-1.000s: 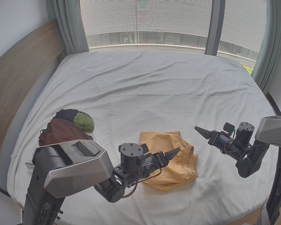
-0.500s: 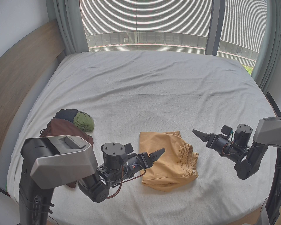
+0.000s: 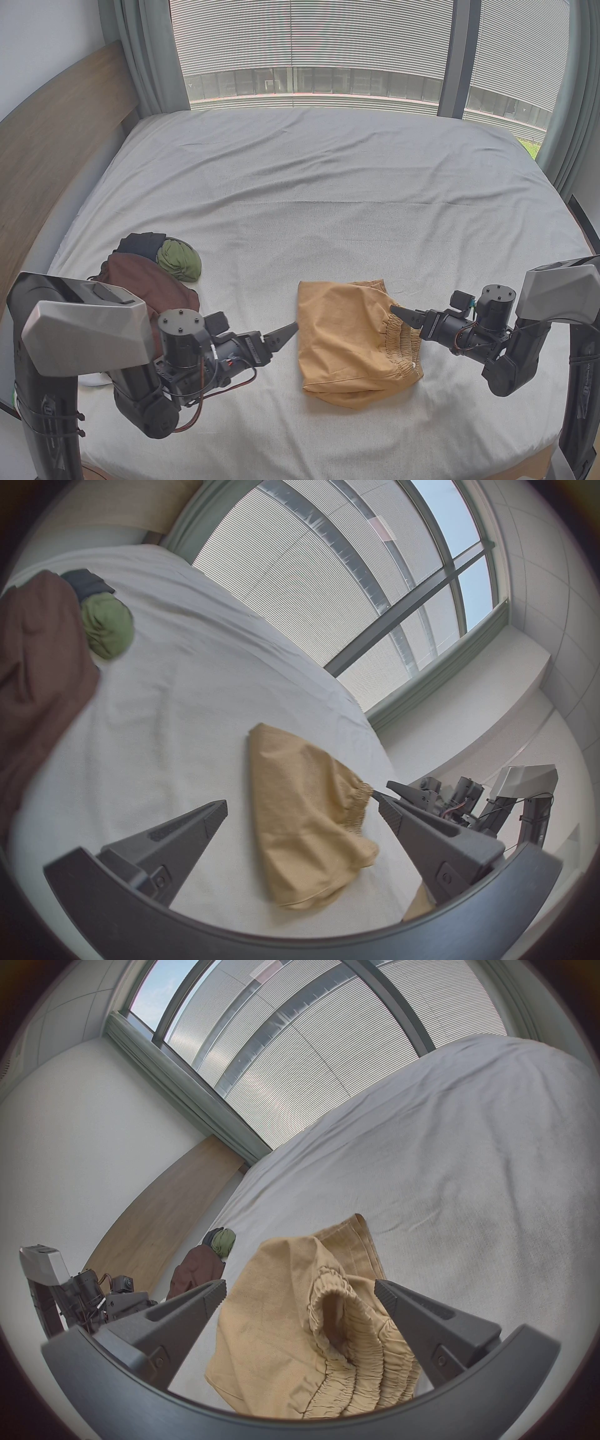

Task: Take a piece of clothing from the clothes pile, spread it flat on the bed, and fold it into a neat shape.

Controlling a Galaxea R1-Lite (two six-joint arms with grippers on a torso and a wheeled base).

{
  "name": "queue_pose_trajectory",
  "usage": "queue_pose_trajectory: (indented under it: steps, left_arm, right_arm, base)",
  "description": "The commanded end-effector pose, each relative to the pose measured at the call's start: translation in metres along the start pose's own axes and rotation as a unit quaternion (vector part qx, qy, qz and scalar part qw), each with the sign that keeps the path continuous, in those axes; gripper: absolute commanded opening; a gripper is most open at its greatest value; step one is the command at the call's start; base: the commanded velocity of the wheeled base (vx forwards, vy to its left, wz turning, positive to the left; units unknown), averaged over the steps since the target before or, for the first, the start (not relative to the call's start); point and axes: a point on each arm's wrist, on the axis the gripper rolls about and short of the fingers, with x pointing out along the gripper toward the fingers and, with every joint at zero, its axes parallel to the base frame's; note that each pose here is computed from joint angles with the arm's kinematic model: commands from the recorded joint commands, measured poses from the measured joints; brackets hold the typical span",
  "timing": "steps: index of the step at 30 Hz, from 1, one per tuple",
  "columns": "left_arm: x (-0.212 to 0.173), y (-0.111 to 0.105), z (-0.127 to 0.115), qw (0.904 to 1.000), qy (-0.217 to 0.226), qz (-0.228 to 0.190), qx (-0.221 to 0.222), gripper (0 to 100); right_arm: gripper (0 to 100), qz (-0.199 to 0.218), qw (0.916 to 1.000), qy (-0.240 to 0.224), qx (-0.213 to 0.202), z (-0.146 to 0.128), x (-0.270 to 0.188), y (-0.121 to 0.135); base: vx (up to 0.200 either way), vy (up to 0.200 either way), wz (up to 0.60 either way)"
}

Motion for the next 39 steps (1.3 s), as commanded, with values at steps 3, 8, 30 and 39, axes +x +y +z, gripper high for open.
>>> queue_pose_trajectory:
  steps: [3, 8, 30, 39]
  left_arm:
    - [-0.039, 0.017, 0.019, 0.9994, -0.013, 0.031, 0.010, 100]
    - [-0.042, 0.018, 0.020, 0.9993, -0.010, 0.032, 0.013, 100]
    - [-0.038, 0.026, 0.005, 0.9988, 0.016, 0.046, 0.010, 100]
    - [-0.041, 0.027, 0.002, 0.9984, 0.024, 0.051, 0.009, 100]
  right_arm:
    - [100, -0.009, 0.9996, 0.025, 0.010, -0.021, 0.013, -0.012]
    - [100, -0.012, 0.9995, 0.029, 0.004, -0.026, 0.018, -0.017]
    - [0, -0.034, 0.9994, -0.010, 0.002, -0.010, 0.021, -0.036]
    - [0, -0.052, 0.9985, -0.013, 0.005, -0.014, 0.024, -0.047]
  base:
    - [0.000, 0.000, 0.00]
    - [0.000, 0.000, 0.00]
    - [0.000, 0.000, 0.00]
    - [0.000, 0.000, 0.00]
